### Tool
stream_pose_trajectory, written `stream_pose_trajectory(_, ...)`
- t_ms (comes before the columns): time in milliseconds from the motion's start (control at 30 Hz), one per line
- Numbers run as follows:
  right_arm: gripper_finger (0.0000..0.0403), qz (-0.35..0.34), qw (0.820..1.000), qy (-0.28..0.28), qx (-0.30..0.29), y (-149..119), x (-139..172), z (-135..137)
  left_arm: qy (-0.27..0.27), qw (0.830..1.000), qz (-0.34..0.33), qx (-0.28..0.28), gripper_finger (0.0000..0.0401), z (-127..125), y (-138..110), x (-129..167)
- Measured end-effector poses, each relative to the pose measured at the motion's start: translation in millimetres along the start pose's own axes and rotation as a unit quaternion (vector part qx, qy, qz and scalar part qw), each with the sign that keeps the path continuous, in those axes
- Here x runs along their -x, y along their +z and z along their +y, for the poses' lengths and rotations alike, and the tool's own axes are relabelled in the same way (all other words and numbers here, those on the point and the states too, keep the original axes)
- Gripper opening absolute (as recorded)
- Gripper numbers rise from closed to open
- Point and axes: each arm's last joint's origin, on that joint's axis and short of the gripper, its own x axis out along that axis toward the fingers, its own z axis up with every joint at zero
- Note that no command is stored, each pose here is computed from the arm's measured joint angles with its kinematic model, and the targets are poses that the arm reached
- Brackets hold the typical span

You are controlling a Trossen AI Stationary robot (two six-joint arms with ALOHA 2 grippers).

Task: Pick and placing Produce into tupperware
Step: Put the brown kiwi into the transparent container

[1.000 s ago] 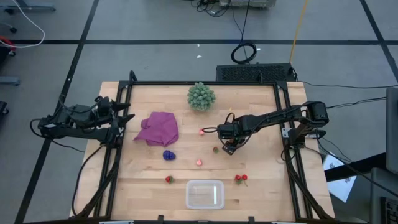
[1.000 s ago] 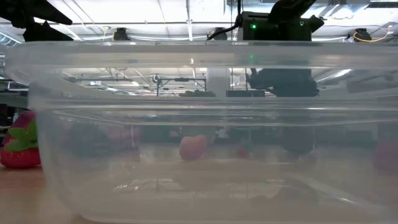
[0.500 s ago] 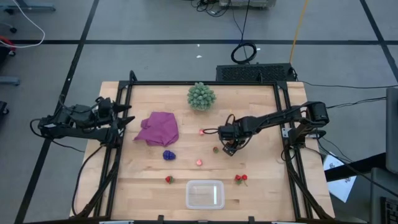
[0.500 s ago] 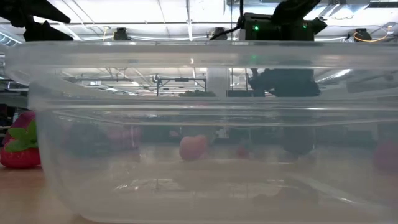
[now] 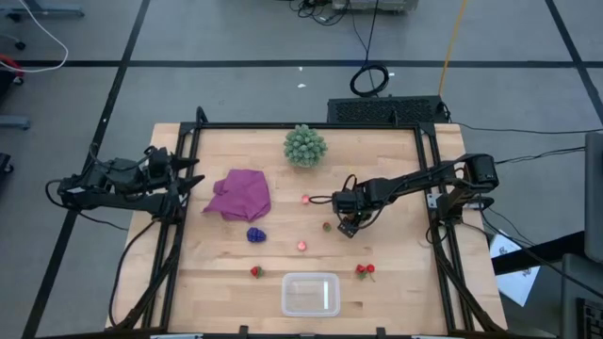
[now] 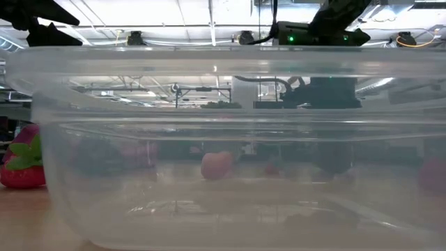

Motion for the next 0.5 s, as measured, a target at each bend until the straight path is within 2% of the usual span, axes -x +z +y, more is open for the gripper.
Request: stream_pose_trajectory(500,0.0311,-0.008,1.0,0.005,0.0,0.1,4.1,0.0,0.001,1.0,0.0,0.0,0.0312,0.0,0.1,0.0)
